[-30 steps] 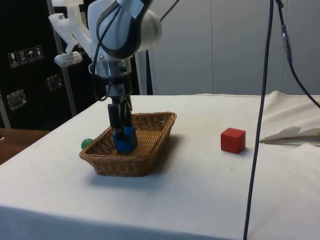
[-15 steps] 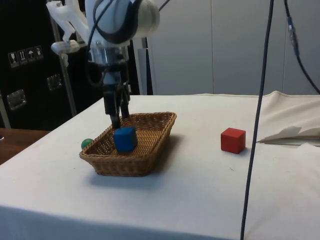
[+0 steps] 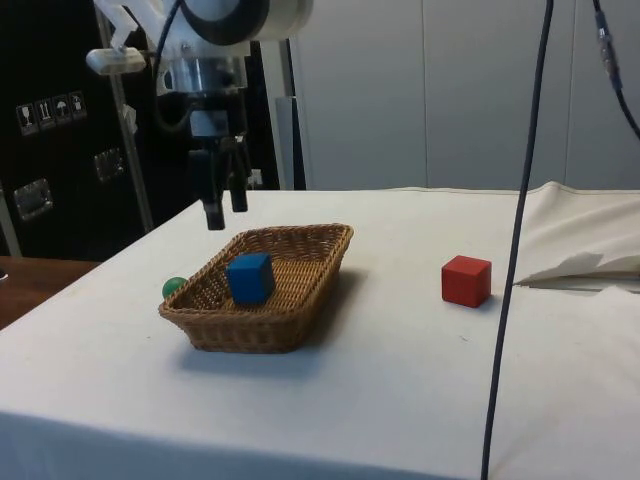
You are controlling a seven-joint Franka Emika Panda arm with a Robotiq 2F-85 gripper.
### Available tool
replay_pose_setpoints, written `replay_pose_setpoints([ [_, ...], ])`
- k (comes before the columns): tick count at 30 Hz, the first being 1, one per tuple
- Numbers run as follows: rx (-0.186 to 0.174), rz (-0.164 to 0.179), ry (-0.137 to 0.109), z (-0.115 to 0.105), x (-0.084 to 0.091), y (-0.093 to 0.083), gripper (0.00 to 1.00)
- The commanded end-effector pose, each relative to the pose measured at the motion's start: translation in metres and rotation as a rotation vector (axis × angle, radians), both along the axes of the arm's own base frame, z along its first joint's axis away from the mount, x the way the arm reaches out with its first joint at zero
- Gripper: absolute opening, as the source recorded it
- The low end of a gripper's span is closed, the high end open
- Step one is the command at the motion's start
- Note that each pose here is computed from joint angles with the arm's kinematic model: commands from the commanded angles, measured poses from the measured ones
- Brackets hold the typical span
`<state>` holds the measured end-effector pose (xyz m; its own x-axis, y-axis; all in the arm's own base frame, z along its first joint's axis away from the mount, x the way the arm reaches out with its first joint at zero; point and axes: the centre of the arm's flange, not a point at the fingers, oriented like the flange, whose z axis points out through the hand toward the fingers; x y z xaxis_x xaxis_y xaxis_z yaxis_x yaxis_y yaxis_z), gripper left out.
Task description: Place all non-red objects into the basket.
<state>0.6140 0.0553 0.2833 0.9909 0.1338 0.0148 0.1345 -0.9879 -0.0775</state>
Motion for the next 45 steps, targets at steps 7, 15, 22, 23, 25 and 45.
replay_pose_setpoints([
  [7, -0.006, -0.025, -0.004, 0.000, 0.015, 0.012, 1.00],
  [15, -0.004, -0.037, -0.014, -0.002, 0.033, 0.020, 1.00],
  [22, 0.004, -0.034, -0.019, -0.002, 0.057, 0.014, 1.00],
  [23, 0.007, -0.033, -0.019, -0.003, 0.059, 0.013, 1.00],
  [25, 0.012, -0.034, -0.021, -0.004, 0.065, 0.009, 1.00],
  [45, 0.052, -0.007, -0.027, -0.039, 0.099, -0.003, 1.00],
])
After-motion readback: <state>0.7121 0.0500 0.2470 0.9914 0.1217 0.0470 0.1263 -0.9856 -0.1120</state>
